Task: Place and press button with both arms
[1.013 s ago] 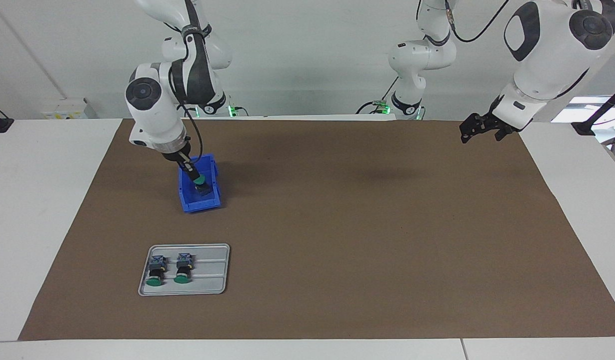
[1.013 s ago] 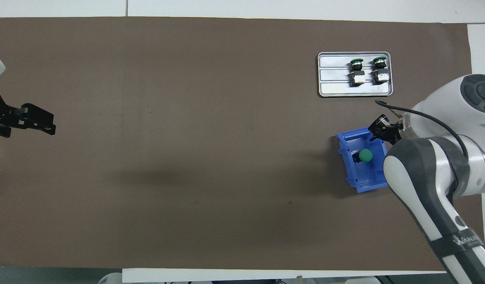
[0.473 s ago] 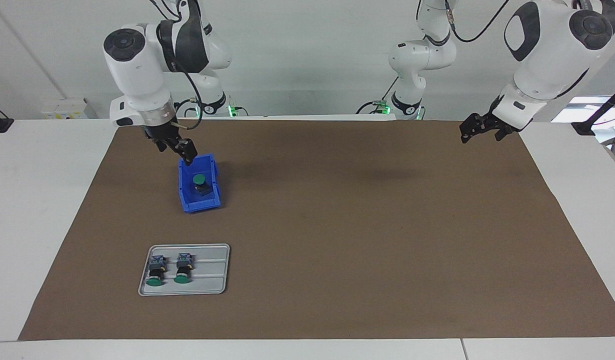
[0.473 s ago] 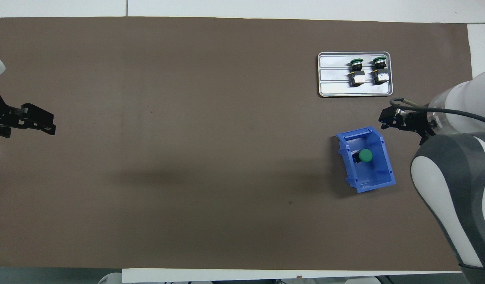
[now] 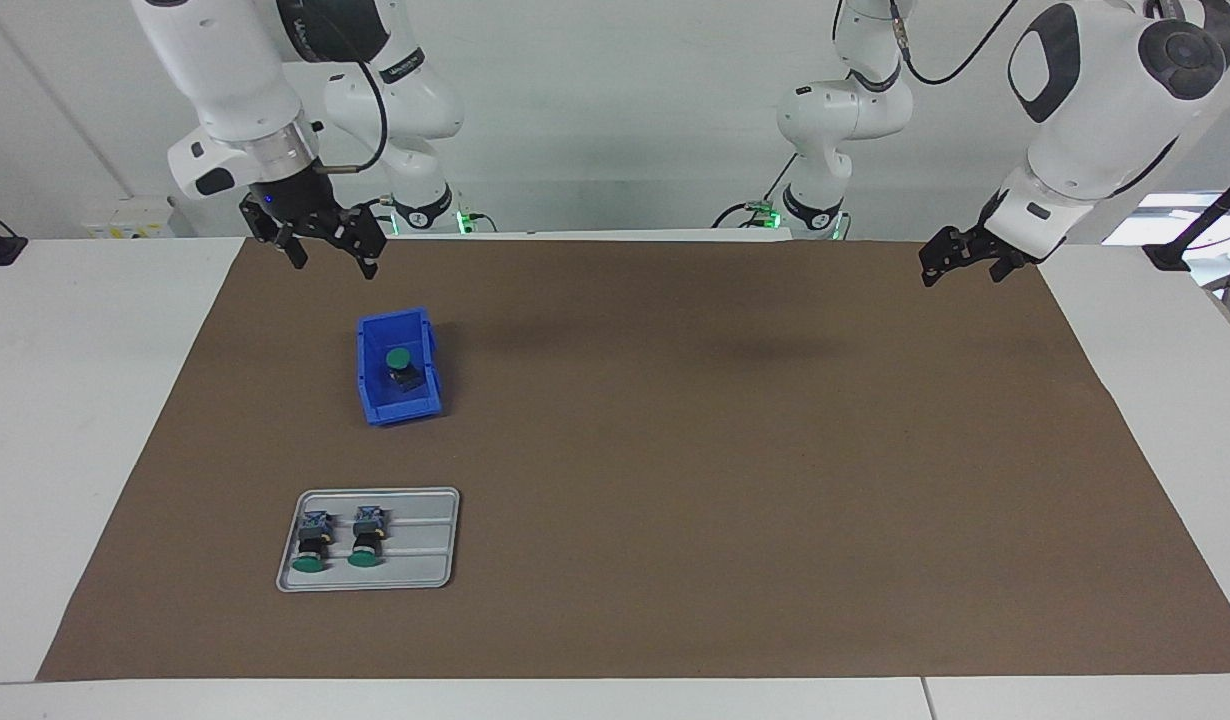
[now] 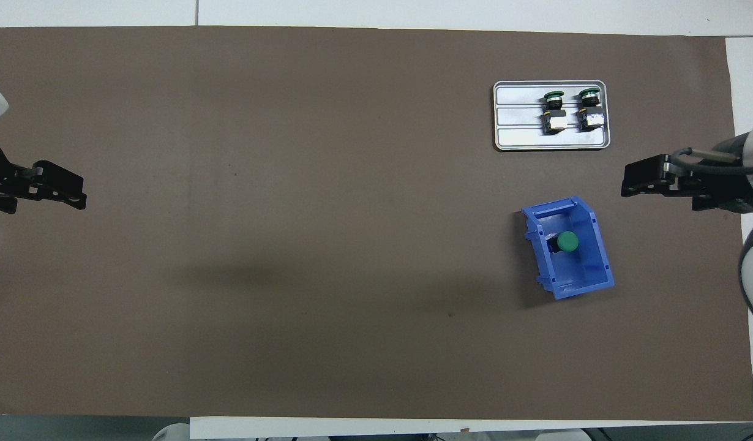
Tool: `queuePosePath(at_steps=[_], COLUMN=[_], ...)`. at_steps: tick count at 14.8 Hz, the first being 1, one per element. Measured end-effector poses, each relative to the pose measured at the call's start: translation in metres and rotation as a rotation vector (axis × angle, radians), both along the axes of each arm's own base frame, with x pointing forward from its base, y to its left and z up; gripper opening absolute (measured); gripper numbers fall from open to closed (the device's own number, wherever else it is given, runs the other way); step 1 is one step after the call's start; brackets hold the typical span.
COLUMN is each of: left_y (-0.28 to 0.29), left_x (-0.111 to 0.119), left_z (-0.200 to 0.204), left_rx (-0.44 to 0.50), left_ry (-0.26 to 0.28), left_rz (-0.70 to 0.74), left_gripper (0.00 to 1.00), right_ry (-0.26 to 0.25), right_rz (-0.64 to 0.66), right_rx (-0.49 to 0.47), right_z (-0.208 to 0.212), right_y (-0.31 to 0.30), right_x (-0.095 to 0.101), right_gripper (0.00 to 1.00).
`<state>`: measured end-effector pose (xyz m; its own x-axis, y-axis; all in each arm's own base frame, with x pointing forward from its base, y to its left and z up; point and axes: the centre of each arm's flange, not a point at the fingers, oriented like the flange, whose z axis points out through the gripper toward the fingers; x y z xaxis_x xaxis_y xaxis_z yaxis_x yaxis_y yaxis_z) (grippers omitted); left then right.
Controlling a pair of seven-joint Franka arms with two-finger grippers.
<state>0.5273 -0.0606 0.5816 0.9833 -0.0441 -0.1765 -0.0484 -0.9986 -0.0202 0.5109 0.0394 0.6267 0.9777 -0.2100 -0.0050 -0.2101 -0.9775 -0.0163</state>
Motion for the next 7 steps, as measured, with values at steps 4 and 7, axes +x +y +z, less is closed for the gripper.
queuePosePath(at_steps=[4,7], left_y=[0.0,0.0], left_x=[0.0,0.0], left_z=[0.0,0.0], left_rx=[0.0,0.0], left_ry=[0.0,0.0], left_rz=[0.0,0.0], left_gripper=[1.0,1.0], right_ry=[-0.042,-0.047], right_rz=[0.071,0.074], right_rx=[0.004,0.01], right_z=[0.023,0.025], right_y=[-0.021,-0.058], right_x=[0.001,0.0], right_gripper=[0.99,0.99])
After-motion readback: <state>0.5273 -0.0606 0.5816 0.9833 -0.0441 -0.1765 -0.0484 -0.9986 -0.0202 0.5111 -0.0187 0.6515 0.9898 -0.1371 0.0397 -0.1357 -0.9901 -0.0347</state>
